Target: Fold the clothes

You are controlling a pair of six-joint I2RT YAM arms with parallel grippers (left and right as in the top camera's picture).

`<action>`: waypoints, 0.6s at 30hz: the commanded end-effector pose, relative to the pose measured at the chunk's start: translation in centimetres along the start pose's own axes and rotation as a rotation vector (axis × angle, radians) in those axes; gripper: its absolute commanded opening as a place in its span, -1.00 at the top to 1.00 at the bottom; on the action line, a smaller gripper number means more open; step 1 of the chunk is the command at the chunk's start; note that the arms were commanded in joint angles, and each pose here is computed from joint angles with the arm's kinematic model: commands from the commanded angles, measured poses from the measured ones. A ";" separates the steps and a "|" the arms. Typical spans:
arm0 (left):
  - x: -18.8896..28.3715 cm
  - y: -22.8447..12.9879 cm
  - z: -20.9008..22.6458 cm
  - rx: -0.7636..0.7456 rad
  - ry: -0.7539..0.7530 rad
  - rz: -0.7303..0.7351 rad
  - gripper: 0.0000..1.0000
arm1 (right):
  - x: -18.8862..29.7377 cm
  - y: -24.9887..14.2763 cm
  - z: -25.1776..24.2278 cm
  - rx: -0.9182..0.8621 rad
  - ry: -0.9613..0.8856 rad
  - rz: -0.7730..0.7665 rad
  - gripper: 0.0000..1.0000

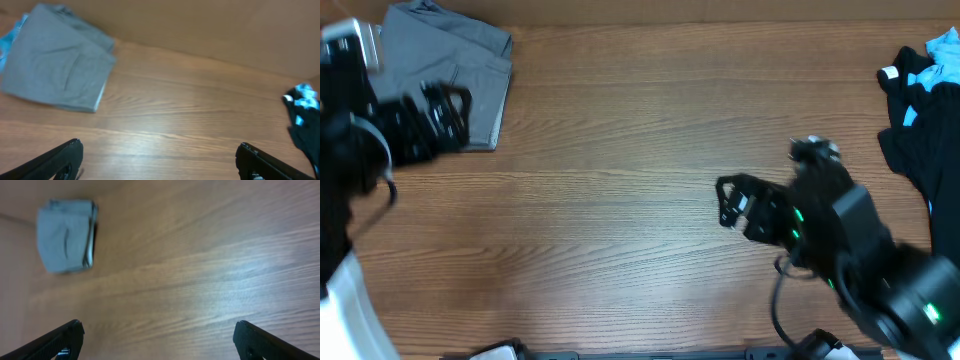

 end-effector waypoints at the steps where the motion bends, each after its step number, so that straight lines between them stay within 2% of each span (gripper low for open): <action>1: -0.1 -2.8 -1.6 -0.018 -0.121 0.032 -1.00 | 0.3 0.3 -2.7 -0.064 -0.105 -0.117 -1.00; 3: -0.8 -4.9 -2.2 -0.018 -0.196 0.030 -1.00 | -0.2 -0.2 -3.4 -0.077 -0.114 -0.150 -1.00; 9: -3.5 -9.3 -0.5 0.066 -0.198 0.014 -1.00 | -2.2 0.0 -2.6 -0.007 -0.077 -0.192 -1.00; 18: -7.6 -13.9 1.9 0.175 -0.173 0.156 -0.99 | -4.7 0.6 -1.5 -0.004 -0.104 -0.204 -1.00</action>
Point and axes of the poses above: each gripper's point midway between its finger pads, its own x axis back along the fingers, its own z axis along the line the jaws close on, y = z × x, the point moved 1 cm from there along x, back along the fingers, and after that the axes turned 1 degree about x, right-handed, at the moved point
